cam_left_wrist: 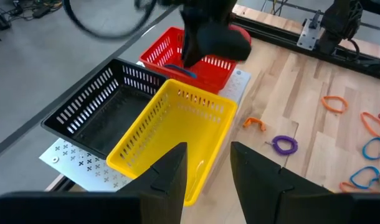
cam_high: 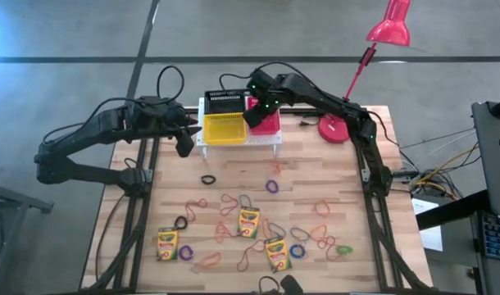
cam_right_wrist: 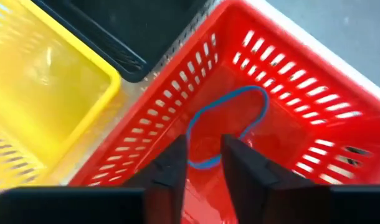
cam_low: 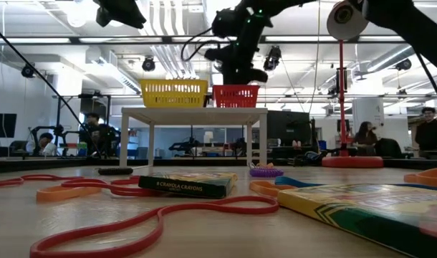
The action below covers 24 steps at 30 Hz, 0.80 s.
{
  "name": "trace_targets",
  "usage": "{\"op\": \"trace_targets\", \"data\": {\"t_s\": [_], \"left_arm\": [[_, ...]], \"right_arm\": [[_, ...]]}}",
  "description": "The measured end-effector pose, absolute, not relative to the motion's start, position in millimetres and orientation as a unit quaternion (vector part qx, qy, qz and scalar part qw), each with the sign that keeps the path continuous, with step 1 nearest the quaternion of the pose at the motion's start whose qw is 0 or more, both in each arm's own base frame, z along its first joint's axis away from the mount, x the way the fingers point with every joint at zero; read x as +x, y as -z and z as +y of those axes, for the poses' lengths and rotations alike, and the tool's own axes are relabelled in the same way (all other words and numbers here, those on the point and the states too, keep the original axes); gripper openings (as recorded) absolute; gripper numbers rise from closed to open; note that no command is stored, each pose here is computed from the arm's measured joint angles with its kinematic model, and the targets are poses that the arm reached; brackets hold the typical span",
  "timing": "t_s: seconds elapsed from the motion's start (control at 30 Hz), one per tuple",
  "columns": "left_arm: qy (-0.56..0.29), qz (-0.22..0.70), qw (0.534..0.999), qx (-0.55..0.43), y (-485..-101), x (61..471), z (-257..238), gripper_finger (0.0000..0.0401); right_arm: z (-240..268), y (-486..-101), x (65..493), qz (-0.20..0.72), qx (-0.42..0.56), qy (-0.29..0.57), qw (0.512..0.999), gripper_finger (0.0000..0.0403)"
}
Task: Pick & Place Office Desk Supplies
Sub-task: Put the yellow crayon box into the yellow basket on the shelf
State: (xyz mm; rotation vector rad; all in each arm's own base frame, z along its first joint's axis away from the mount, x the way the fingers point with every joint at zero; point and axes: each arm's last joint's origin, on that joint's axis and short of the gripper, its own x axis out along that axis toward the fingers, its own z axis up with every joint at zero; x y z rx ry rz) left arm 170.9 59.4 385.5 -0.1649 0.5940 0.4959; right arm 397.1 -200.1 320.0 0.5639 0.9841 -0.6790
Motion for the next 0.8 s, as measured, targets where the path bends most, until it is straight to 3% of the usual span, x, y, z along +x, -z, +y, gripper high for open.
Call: {"op": "trace_targets", "data": {"t_s": [0.23,0.5,0.63,0.8], "left_arm": [[-0.234,0.318,0.917,-0.061,-381.6,168.2,58.5,0.0124],[-0.233,0.327,0.914,-0.059,-380.3,167.3,58.2,0.0124],[-0.232,0.328,0.914,-0.057,-380.2,167.3,58.2,0.0124],[-0.227,0.331,0.915,-0.044,-380.2,167.4,58.3,0.0124]], "right_arm": [[-173.4,-366.9,380.2,0.413,0.253,0.297,0.823,0.0174],[-83.0,-424.7,346.0,0.386,0.200,0.253,0.865,0.0173],[-27.2,-424.2,327.2,0.394,0.197,0.268,0.857,0.0166],[28.1,-388.2,306.1,0.421,0.271,0.292,0.814,0.0162]]}}
